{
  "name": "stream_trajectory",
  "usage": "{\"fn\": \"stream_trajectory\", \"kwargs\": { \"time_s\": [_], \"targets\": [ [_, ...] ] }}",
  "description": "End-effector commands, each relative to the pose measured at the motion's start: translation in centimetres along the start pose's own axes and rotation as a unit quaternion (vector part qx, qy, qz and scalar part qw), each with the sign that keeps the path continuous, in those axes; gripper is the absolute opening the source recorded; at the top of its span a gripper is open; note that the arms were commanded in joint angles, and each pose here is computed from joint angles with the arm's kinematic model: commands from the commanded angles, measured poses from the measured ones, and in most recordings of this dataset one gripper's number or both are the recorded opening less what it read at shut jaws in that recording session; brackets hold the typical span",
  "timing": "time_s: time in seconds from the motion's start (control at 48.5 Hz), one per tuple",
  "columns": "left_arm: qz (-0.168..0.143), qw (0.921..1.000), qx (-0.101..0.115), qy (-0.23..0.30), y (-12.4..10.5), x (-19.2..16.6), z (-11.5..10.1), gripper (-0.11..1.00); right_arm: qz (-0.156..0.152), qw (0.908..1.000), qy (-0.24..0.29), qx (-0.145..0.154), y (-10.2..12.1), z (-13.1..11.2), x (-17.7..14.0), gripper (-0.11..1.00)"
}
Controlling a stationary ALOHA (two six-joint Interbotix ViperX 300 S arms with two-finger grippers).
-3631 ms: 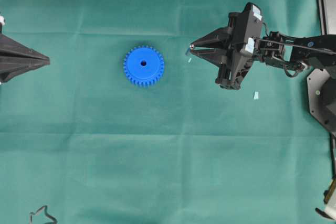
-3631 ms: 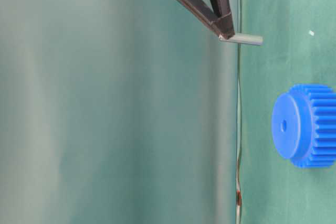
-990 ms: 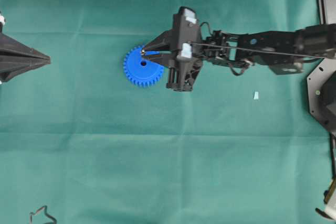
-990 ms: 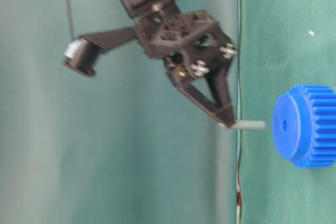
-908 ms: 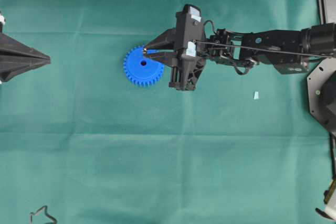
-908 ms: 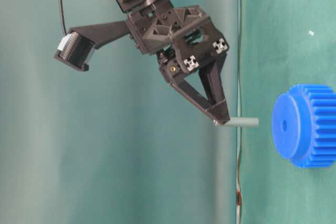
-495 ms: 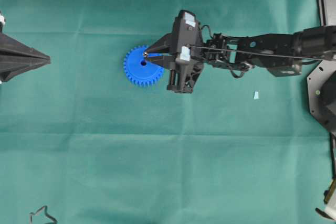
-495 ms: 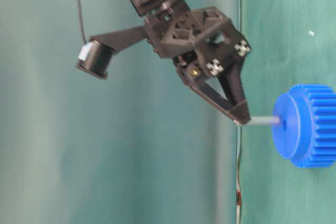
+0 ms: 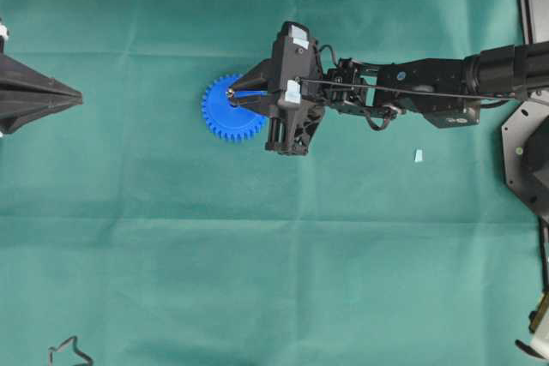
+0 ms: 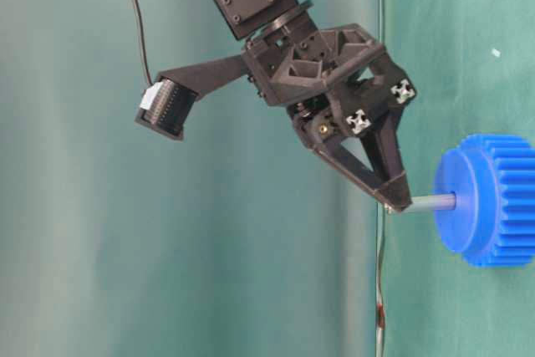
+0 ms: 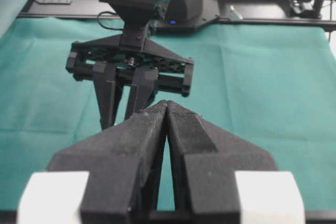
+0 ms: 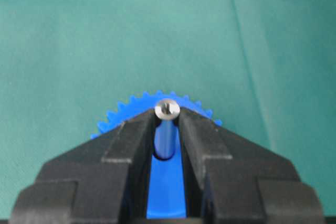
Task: Insert the shaft into the center hole of the gear.
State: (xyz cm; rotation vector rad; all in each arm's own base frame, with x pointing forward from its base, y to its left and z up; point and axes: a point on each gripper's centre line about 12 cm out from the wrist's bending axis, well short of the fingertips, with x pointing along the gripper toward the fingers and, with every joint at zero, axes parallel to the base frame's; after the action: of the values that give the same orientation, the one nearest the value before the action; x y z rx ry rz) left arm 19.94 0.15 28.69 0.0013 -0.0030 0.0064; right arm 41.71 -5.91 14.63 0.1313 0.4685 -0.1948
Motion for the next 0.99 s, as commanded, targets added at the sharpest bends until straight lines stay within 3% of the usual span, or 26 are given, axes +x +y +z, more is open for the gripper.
{"fn": "stream_trajectory", "kwargs": {
  "time_s": [0.0,0.97],
  "targets": [
    [0.000,0.9999,0.002,-0.011,0.0,0.3,0.9,0.00,0.002,0.9994,-0.034,0.001,0.1,2.2,-0.7,0.17],
    [0.001,0.9999,0.002,-0.011,0.1,0.3,0.9,0.00,-0.002,0.9996,-0.026,0.004,-0.2,0.9,-1.2,0.17]
  ]
}}
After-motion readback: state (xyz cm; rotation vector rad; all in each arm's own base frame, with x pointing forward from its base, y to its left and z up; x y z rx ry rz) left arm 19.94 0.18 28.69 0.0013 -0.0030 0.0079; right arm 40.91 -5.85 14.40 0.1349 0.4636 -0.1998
